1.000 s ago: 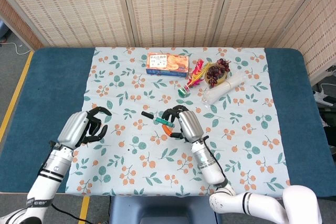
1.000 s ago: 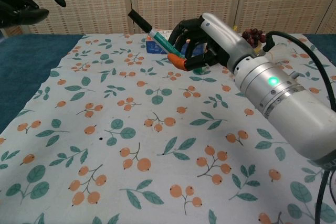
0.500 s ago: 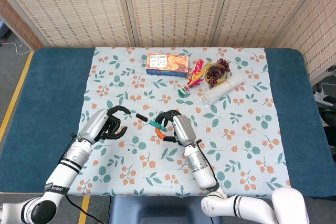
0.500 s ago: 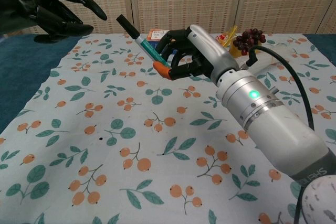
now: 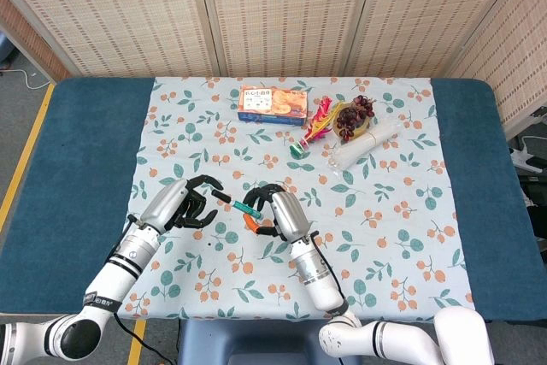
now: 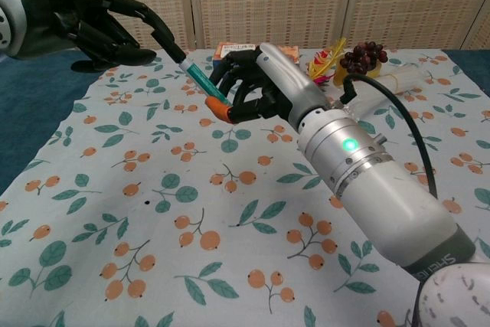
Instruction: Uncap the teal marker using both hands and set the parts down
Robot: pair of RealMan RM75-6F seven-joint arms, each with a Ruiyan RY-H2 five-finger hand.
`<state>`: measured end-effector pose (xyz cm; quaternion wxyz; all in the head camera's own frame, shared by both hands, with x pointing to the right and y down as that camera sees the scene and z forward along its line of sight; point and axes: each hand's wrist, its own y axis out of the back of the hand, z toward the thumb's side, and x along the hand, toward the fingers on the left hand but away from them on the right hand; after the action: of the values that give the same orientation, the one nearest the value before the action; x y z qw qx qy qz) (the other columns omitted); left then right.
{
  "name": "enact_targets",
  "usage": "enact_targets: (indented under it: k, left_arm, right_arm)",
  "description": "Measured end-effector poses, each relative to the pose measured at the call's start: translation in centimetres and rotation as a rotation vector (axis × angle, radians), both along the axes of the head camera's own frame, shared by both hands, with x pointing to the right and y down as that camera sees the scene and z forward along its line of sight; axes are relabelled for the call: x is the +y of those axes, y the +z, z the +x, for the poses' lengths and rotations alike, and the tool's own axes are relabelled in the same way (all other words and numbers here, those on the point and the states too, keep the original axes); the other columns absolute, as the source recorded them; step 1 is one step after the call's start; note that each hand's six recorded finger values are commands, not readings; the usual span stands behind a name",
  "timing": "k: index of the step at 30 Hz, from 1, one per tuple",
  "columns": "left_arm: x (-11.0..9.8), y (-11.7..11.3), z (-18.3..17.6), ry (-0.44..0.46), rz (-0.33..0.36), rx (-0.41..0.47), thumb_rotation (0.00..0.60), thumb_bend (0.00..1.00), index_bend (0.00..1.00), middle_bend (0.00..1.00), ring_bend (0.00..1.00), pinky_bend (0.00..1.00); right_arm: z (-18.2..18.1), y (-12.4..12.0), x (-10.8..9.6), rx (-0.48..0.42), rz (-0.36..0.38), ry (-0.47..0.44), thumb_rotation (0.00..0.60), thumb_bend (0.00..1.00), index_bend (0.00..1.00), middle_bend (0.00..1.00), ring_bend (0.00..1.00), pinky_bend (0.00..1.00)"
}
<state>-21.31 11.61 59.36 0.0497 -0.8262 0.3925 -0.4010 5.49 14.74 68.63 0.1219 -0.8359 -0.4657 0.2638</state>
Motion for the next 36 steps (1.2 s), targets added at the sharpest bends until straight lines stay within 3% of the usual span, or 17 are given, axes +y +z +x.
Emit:
enact_targets:
  k: [10, 29, 36]
  left_arm:
    - [-0.2, 0.5, 0.2, -0.012, -0.005, 0.002, 0.600, 0.36, 0.48, 0.88, 0.78, 0.90]
    - [-0.1, 0.4, 0.3, -0.009, -0.001, 0.012, 0.600, 0.36, 0.52, 0.90, 0.78, 0.90]
    - [-0.1, 0.5, 0.2, -0.007, -0.011, 0.011, 0.600, 0.47, 0.60, 0.95, 0.78, 0.90]
  right_arm:
    - [-0.3, -0.3, 0.2, -0.006, -0.009, -0.003, 0.600, 0.41, 0.92, 0.77, 0.55, 0.27]
    - [-1.1, -0.4, 0.7, -0.003, -0.009, -0.019, 0.600, 0.41, 0.92, 0.77, 0.55, 0.27]
    - [-1.2, -0.2, 0.7, 0.008, -0.005, -0.022, 0.600, 0.41, 0.92, 0.77, 0.55, 0.27]
